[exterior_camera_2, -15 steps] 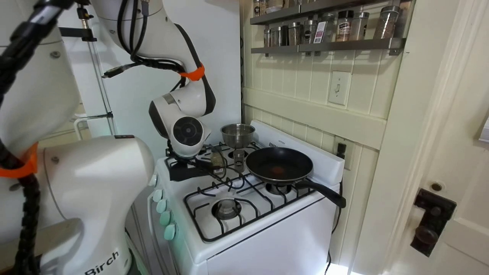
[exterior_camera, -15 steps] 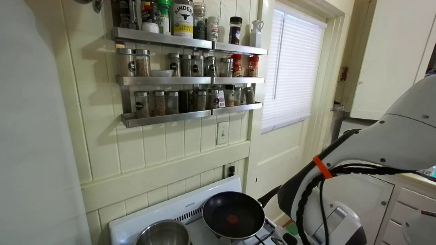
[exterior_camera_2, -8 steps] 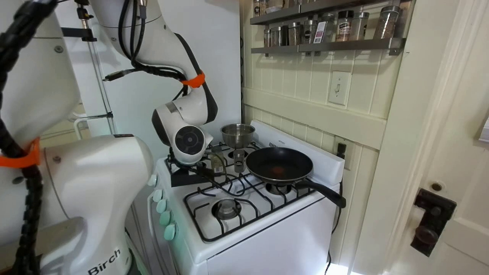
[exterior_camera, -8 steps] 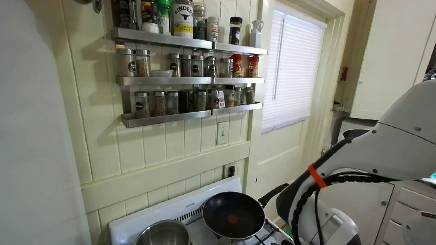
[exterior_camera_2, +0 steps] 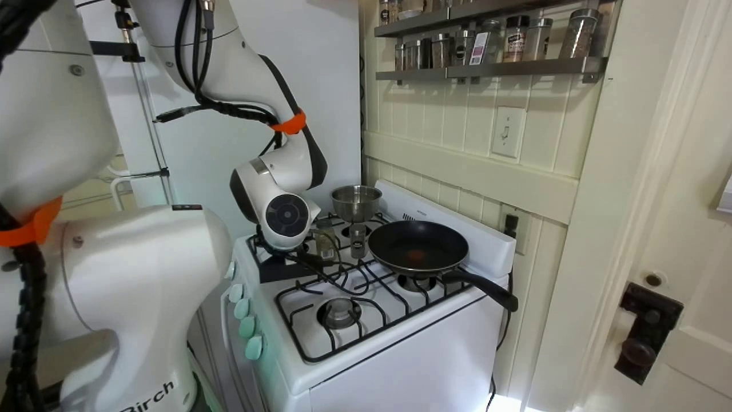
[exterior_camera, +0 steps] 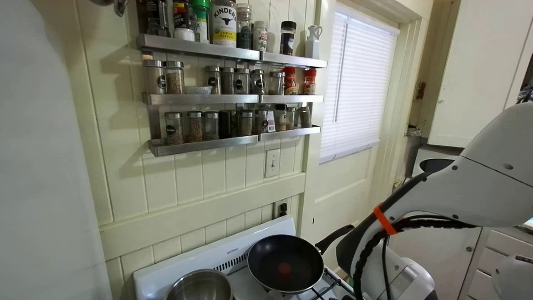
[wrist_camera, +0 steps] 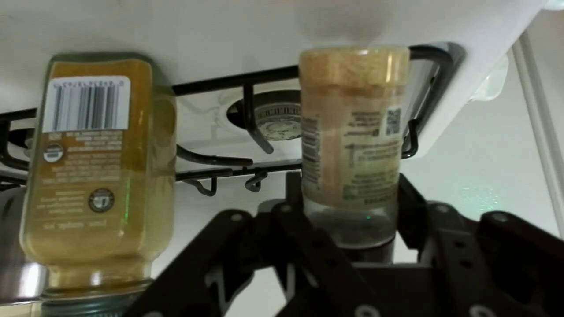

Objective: Move one spice bottle from the middle shelf to the stove

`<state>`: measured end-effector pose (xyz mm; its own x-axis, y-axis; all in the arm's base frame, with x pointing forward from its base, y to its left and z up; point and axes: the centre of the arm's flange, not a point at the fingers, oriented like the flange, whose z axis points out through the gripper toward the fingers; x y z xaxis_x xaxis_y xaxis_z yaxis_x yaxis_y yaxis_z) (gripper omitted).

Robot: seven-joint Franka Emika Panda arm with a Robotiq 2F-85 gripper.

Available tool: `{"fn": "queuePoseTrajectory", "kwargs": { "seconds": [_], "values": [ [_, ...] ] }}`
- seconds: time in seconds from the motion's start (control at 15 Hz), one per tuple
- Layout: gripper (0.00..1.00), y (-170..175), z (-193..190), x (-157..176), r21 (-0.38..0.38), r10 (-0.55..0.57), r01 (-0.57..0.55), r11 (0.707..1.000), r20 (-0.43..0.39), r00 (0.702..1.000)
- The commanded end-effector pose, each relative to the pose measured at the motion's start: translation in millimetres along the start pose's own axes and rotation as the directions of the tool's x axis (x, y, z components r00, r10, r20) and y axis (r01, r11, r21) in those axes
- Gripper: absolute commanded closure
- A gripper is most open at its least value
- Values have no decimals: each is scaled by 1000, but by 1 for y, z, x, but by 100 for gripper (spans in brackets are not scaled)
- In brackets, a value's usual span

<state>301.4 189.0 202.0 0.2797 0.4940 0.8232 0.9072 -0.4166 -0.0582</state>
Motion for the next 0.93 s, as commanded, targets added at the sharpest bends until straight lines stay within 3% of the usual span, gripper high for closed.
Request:
{"fn": "queuePoseTrajectory", "kwargs": {
  "seconds": [0.0,0.2,0.47,0.6,0.8,0.87],
  "values": [
    [27,-28,-40,-44,-15,-35,35,999,4,999],
    [22,-22,-41,-48,-21,-40,40,999,19,999],
    [28,-15,-48,-44,-38,-37,38,999,22,999],
    [24,-10,-51,-42,-45,-40,41,998,23,999],
    [5,-7,-53,-29,-45,-35,36,998,5,999],
    [5,-8,-52,-20,-37,-18,18,999,-12,1000]
  ]
}}
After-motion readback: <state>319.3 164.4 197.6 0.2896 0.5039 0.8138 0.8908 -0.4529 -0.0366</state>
